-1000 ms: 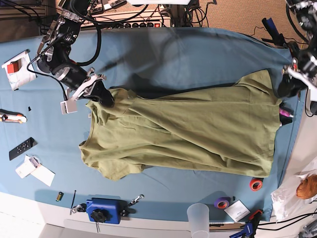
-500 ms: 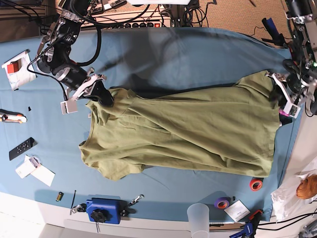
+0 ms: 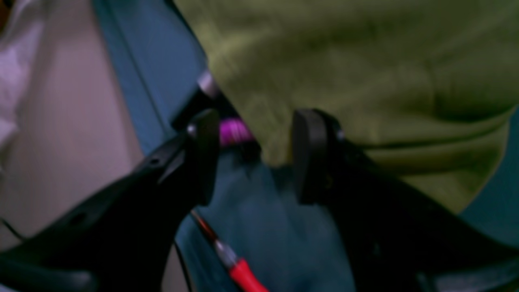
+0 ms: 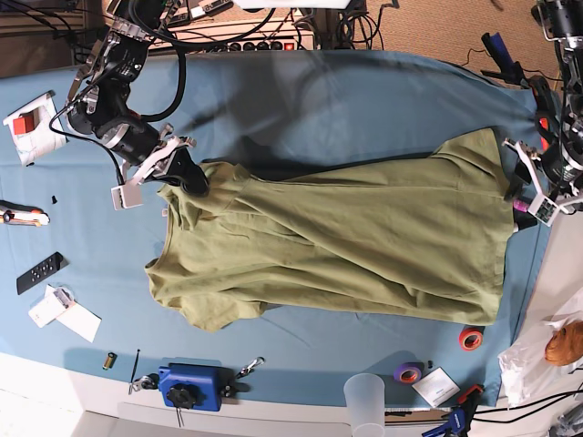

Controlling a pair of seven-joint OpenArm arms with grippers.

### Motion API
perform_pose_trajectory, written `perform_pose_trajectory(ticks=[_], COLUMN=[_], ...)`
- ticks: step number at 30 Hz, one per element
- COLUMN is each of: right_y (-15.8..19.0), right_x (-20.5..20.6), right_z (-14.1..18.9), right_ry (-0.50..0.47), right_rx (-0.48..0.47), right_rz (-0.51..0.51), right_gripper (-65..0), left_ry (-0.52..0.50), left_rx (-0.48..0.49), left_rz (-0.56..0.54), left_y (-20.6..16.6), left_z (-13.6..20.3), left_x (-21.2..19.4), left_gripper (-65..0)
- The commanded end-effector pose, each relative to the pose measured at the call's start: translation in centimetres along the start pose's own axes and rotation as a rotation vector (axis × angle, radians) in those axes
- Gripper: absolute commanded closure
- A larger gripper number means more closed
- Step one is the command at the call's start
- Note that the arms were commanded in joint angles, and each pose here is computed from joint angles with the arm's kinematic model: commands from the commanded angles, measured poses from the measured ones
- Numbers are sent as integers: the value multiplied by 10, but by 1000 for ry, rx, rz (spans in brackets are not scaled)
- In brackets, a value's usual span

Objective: Layout the t-shirt on the table in an organized manner, then fold the t-shirt properly
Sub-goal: 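Grasp the shirt hem edge with the left gripper, then lift the shirt edge with both grippers and fold it over lengthwise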

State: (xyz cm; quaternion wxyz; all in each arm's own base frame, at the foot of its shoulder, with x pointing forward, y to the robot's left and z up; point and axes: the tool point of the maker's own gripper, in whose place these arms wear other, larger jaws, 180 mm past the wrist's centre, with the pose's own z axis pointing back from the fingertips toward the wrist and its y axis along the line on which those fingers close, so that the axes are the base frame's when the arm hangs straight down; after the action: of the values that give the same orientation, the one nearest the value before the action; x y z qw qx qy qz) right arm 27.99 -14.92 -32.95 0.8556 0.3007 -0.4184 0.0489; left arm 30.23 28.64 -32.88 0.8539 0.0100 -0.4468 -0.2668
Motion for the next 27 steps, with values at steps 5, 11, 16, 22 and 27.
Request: perform_pose_trajectory(ticks=[5, 11, 16, 22, 27], right_y=[3, 4, 3, 3, 3], right_x=[17, 18, 18, 18, 19], right_z=[3, 2, 3, 3, 3], right_ry=[-52, -53, -50, -49, -55], right_rx=[13, 15, 13, 12, 12], right_rz=[28, 30, 33, 34, 34], right_gripper=[0, 0, 0, 0, 0], left_ry=[-27, 124, 199, 190, 189], left_rx=[8, -138, -171, -150, -149], left_rz=[-67, -271, -405, -398, -398], left_y=[11, -24, -35, -33, -33], left_z=[4, -11, -19, -22, -22], left_x=[15, -5, -16, -12, -12], left_gripper=[-297, -297, -297, -269, 0])
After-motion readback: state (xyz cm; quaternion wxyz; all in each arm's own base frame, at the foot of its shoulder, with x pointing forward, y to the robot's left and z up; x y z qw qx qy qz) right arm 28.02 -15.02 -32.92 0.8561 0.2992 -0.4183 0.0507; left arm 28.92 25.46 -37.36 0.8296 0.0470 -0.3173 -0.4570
